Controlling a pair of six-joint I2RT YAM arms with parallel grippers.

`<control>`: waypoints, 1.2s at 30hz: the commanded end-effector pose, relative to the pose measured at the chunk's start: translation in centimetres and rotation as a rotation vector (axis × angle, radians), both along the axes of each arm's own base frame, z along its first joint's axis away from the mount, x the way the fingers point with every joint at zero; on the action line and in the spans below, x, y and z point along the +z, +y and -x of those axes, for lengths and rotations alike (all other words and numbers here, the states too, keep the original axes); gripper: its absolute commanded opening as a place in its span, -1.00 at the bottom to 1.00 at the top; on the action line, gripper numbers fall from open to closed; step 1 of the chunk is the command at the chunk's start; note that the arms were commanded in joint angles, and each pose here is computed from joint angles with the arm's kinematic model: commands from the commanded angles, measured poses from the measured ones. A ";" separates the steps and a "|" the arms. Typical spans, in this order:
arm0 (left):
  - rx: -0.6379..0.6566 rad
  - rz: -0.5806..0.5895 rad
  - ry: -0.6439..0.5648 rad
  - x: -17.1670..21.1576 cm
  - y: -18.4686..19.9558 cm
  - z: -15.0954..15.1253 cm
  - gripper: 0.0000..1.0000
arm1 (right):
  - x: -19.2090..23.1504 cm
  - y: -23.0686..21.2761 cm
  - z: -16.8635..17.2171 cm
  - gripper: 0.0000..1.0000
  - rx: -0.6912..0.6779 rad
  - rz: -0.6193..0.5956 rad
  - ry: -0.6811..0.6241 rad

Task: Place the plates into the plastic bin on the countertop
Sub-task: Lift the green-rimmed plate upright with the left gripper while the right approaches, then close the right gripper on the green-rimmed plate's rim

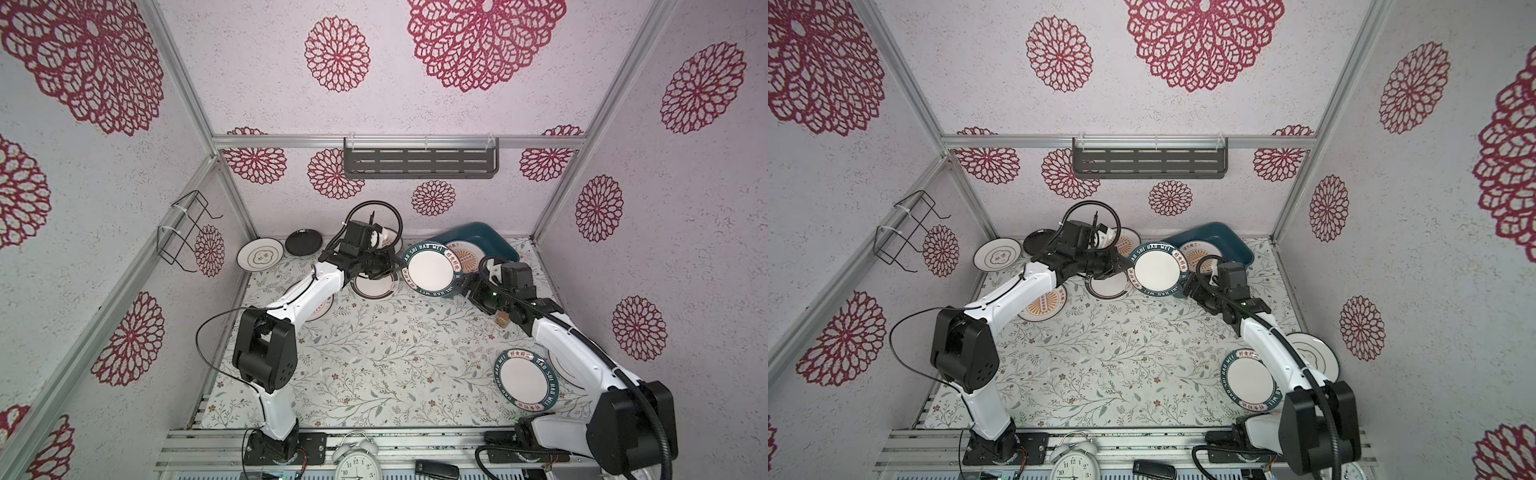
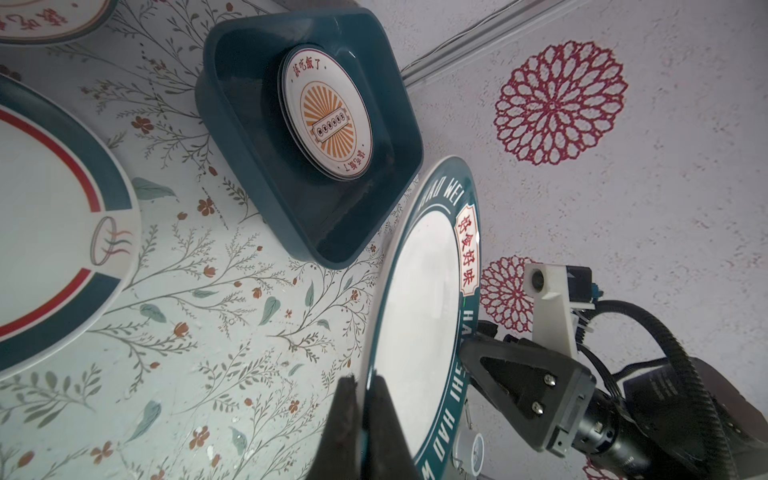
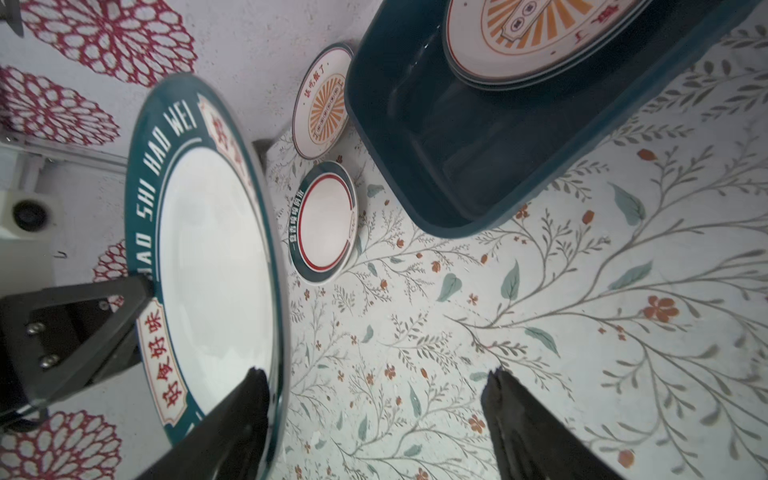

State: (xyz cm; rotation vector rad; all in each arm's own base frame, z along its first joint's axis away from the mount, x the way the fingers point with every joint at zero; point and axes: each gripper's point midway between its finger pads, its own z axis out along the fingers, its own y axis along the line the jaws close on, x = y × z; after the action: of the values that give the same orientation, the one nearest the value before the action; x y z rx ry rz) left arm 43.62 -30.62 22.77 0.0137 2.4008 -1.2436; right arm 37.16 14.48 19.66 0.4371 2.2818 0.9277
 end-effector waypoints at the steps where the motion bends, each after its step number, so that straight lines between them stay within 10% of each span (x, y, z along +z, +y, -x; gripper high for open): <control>1: -0.054 0.055 -0.022 1.4 -0.2 -0.9 -1.00 | 2.8 1.1 -2.5 0.48 0.020 -0.099 -0.077; 17: -0.067 0.123 -0.006 0.6 0.5 -4.9 -0.97 | 2.1 3.1 -7.4 -0.89 0.044 -0.165 -0.045; 27: -0.015 0.149 -0.079 2.4 2.1 -7.0 0.49 | 1.2 2.1 -9.6 -1.00 -0.058 -0.157 -0.034; 36: 0.073 0.044 -0.117 2.3 6.8 -7.7 0.80 | 1.1 -2.7 -11.9 -1.00 -0.199 -0.138 -0.042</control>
State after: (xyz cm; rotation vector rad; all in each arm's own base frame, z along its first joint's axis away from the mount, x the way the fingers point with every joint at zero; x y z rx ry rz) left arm 51.67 -25.37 23.23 -0.0410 2.2908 -1.2983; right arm 47.11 14.37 17.36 0.6457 2.2257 1.0101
